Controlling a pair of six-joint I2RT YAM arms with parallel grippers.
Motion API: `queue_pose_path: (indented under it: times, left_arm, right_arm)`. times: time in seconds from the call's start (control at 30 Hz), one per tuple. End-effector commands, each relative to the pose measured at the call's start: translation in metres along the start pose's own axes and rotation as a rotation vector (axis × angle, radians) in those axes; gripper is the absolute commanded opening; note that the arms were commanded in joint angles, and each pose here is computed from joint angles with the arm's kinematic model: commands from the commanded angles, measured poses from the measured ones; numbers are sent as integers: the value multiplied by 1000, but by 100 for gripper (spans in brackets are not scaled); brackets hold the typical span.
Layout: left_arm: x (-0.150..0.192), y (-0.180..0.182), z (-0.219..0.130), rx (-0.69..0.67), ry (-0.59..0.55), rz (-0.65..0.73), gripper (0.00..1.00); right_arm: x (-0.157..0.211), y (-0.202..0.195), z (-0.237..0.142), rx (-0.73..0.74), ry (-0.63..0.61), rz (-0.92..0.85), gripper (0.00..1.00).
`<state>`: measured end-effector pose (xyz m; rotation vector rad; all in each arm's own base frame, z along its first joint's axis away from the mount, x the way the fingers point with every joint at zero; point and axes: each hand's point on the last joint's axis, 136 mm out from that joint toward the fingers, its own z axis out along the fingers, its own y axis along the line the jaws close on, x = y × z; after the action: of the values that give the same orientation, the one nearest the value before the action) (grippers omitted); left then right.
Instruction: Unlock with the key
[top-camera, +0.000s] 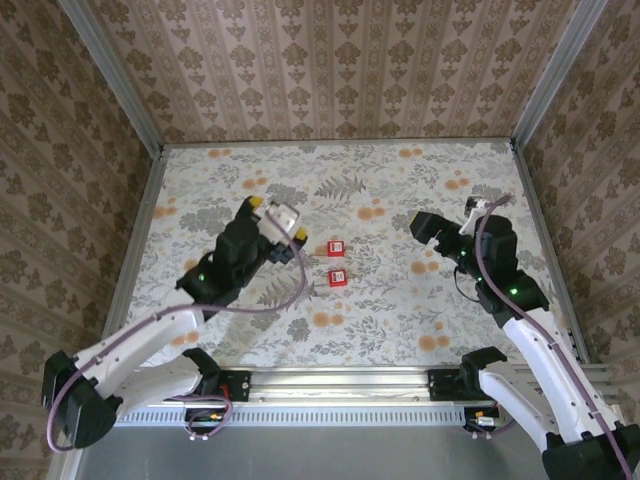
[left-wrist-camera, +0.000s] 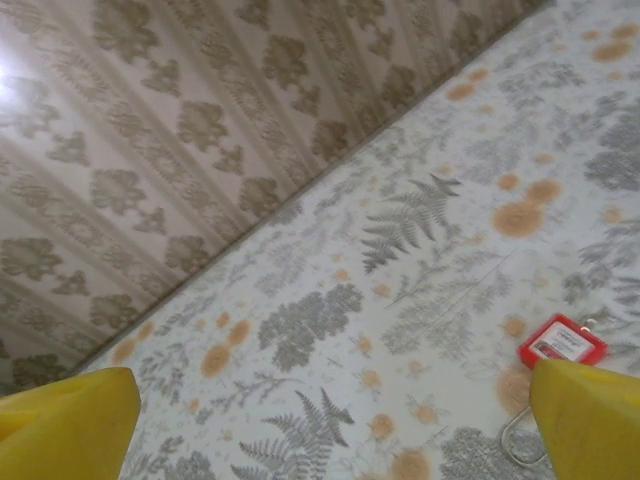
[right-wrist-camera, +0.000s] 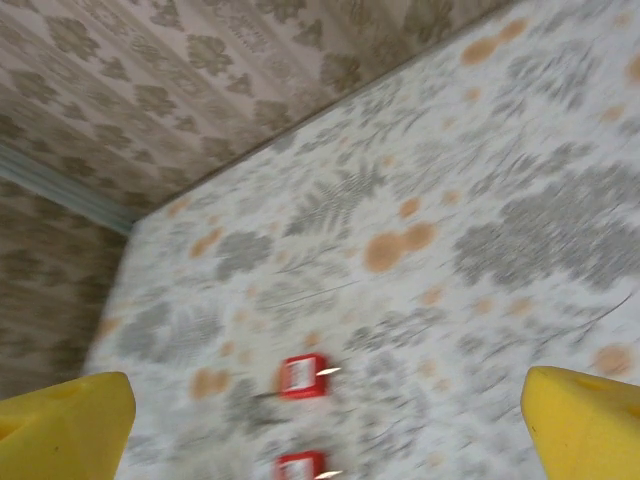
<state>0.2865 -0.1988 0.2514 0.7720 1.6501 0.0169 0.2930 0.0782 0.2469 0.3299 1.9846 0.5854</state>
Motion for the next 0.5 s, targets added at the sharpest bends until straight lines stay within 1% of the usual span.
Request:
queue_pose_path:
  times: [0.0,0.03,0.07,0.13,0.17,0.23,0.27,0.33,0.4,0.47]
  left_arm:
    - [-17,33,-13,-196,-267,-38,100]
    - [-6,43,-16,-249,-263,-25,100]
    - [6,54,-18,-307,-228,-28,100]
    - [32,79,-24,-424,-156,-55,100]
    - [46,87,-28,-467,-122,-39,100]
    - [73,96,-33,-508,-73,0,100]
    - [86,101,-34,-519,-60,-18,100]
    - [119,113,-35,-517,-40,-143,100]
    - [139,117,-32,-489,-53,-269,100]
    - [155,121,-27,-478,-56,-346,100]
  right_arm:
    - [-13,-24,9,131,-145,-302,100]
    - [-10,-24,15,118,-158,-383,100]
    - [-8,-27,19,127,-172,-445,100]
    - [-9,-38,22,178,-213,-512,100]
    - [-10,-45,23,196,-250,-538,100]
    - [-10,-53,25,197,-324,-563,100]
    - [-11,-58,25,199,-353,-560,100]
    - [-8,-69,31,199,-362,-551,100]
    - [-3,-78,38,185,-340,-531,100]
    - [2,-83,45,174,-336,-518,100]
